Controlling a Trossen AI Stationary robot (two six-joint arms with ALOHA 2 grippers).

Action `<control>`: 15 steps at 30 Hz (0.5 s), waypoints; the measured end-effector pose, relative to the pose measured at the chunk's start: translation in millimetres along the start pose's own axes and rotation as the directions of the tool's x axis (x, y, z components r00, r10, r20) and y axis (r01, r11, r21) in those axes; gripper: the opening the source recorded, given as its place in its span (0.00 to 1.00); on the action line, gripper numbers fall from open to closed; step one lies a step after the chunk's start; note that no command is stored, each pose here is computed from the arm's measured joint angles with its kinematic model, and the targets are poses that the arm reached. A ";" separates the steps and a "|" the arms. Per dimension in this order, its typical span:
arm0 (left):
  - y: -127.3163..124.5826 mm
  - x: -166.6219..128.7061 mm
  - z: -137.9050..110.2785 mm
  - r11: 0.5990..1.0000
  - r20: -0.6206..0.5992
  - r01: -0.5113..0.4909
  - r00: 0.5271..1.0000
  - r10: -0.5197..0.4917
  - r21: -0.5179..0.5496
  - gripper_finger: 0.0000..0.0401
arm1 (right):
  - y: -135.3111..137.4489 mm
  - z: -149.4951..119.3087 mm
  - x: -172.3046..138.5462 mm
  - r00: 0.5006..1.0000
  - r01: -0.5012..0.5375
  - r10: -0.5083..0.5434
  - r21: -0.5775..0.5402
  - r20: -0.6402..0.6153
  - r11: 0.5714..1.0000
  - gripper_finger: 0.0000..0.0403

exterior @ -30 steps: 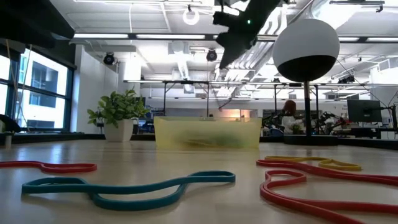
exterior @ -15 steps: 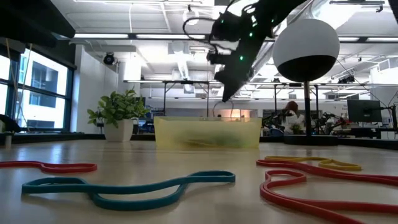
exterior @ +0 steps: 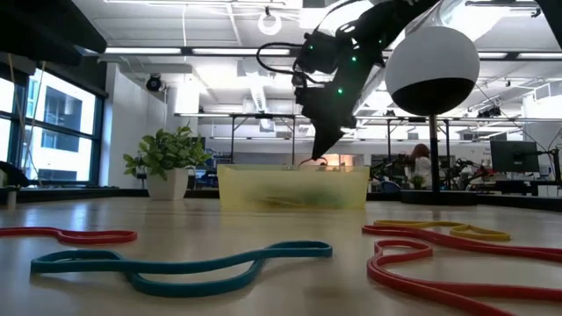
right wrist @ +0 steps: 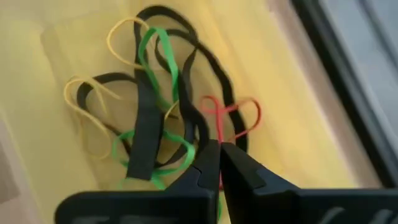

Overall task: Pick and place rubber bands into bin
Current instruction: Put the red rubber band into the yellow bin, then put the yellow rubber band into the yellow bin

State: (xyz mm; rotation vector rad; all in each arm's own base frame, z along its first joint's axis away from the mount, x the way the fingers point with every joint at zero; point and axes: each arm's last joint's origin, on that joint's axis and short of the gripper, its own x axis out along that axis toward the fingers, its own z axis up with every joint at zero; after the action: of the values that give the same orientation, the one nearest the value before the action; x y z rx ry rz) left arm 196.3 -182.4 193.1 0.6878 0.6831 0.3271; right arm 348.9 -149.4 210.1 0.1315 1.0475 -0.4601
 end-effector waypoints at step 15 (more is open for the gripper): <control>-0.7 0.0 -0.4 1.000 -0.011 0.024 1.000 -0.024 -0.018 0.36 | 6.2 -0.7 -1.8 0.997 -0.083 0.083 -0.015 -0.006 0.996 0.51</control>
State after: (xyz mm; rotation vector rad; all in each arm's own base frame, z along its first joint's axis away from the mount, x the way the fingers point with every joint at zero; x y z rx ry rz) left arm 196.0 -182.8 192.4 0.6608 0.6976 0.3148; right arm 350.2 -143.1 210.6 0.1620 1.0467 -0.3770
